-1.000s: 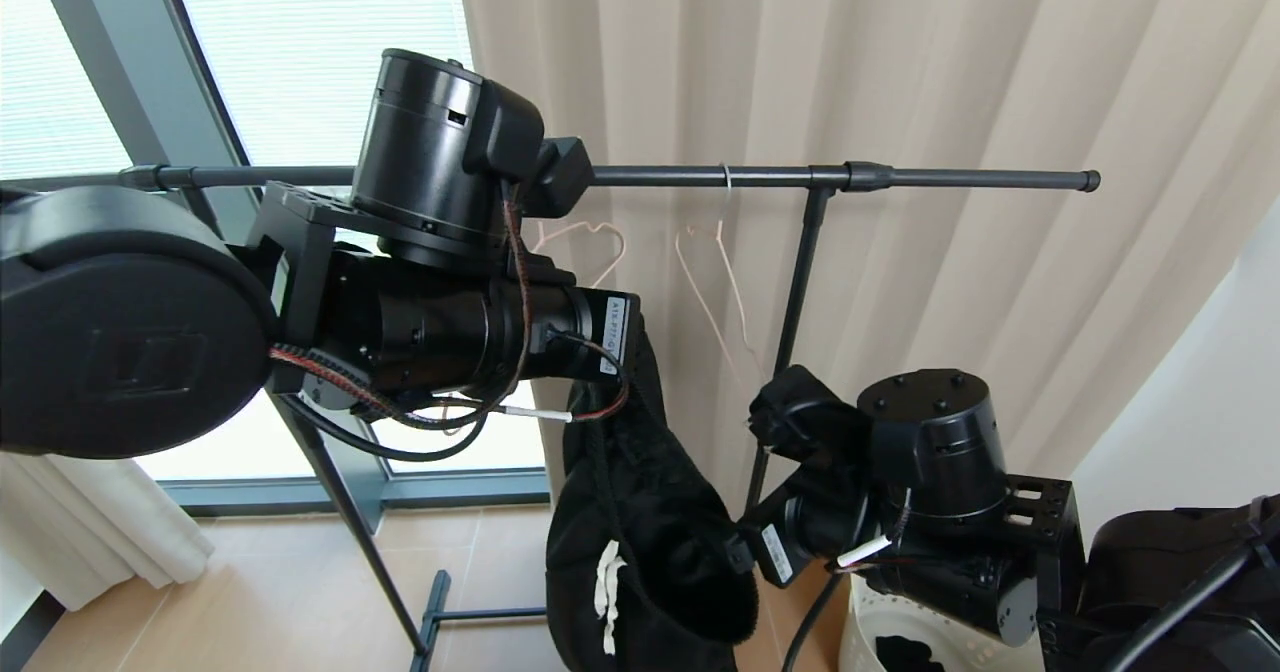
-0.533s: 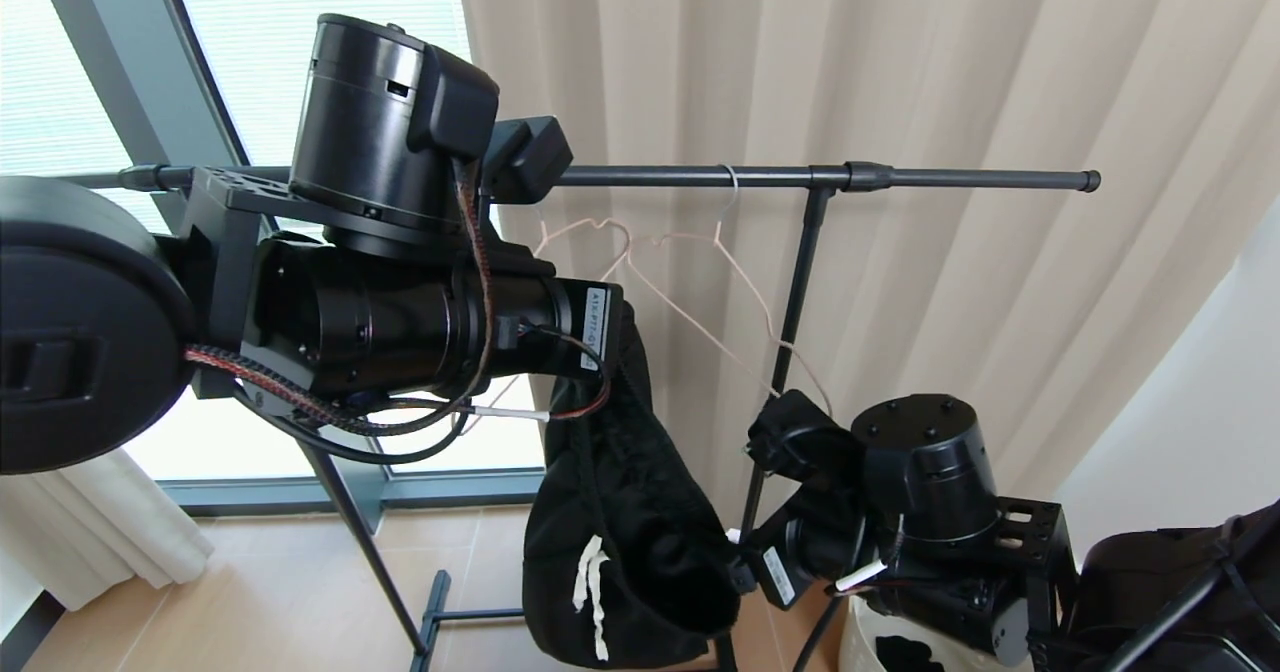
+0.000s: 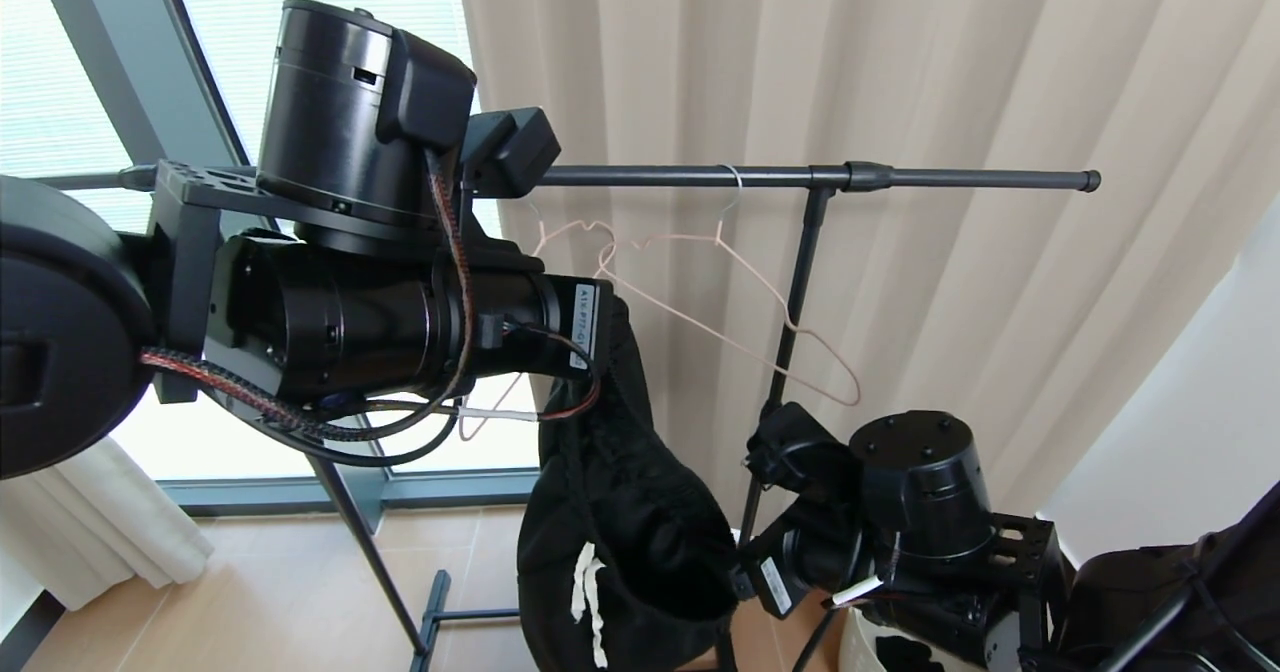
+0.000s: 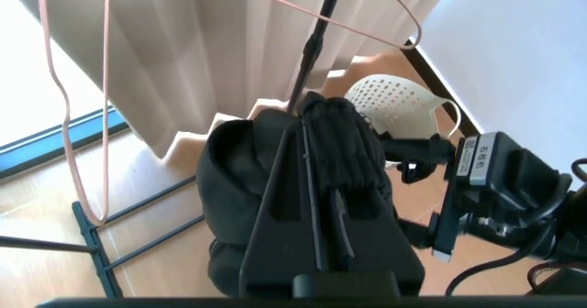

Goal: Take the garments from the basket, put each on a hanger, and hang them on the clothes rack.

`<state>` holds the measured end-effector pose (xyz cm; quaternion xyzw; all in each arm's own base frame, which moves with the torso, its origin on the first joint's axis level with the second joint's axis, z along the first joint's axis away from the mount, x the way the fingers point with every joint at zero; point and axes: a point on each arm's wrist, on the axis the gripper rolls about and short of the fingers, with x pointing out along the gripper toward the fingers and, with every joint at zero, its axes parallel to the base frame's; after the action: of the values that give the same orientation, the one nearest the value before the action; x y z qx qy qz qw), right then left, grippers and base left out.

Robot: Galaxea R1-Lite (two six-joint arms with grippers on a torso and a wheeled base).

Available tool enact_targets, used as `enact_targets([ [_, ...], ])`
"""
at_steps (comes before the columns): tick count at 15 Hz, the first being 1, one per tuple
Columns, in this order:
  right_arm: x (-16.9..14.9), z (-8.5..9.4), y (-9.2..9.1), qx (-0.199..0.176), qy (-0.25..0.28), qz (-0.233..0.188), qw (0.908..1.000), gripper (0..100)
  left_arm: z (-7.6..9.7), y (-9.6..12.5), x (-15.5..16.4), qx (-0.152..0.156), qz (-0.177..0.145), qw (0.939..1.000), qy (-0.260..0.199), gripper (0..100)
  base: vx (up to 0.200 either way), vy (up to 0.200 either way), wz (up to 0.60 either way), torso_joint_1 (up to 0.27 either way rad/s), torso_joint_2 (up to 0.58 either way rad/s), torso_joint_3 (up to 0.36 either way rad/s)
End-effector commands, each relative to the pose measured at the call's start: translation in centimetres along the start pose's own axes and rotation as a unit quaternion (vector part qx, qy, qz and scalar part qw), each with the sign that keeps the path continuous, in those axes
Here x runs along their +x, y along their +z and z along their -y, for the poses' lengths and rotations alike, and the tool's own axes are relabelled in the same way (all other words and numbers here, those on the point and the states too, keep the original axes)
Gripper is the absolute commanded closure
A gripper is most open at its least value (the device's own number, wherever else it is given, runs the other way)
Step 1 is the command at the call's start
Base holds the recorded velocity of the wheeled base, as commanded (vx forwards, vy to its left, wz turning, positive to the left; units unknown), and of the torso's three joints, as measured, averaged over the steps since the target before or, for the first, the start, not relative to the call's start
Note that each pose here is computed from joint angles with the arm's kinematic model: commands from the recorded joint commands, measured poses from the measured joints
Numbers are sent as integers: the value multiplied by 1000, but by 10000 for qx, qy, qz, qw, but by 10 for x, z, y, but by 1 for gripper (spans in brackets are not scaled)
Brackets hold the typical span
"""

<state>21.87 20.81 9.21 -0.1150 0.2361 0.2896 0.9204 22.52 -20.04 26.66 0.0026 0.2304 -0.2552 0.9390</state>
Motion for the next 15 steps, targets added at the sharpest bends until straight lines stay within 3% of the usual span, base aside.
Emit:
enact_targets([
  [1, 4, -1, -5, -19, -7, -67, 10000, 100, -1, -1, -2, 3, -8, 10000, 5, 100, 0, 0, 0, 0, 0, 0],
  [5, -8, 4, 5, 92, -74, 165, 9998, 100, -6, -7, -9, 30, -70, 10000, -12, 100, 0, 0, 0, 0, 0, 0],
  [10, -40, 47, 31, 561, -762, 729, 9928, 100, -24, -42, -10, 218, -629, 9976, 168, 100, 0, 0, 0, 0, 0, 0],
  [13, -48, 54, 35, 628, -1028, 802, 9895, 100, -26, -55, -8, 240, -835, 9961, 134, 100, 0, 0, 0, 0, 0, 0],
  [14, -52, 56, 38, 669, -1086, 892, 9878, 100, -26, -60, -7, 245, -880, 9957, 142, 0, 0, 0, 0, 0, 0, 0],
  [15, -53, 57, 46, 697, -1223, 1008, 9849, 100, -27, -65, -7, 265, -948, 9950, 146, 0, 0, 0, 0, 0, 0, 0],
])
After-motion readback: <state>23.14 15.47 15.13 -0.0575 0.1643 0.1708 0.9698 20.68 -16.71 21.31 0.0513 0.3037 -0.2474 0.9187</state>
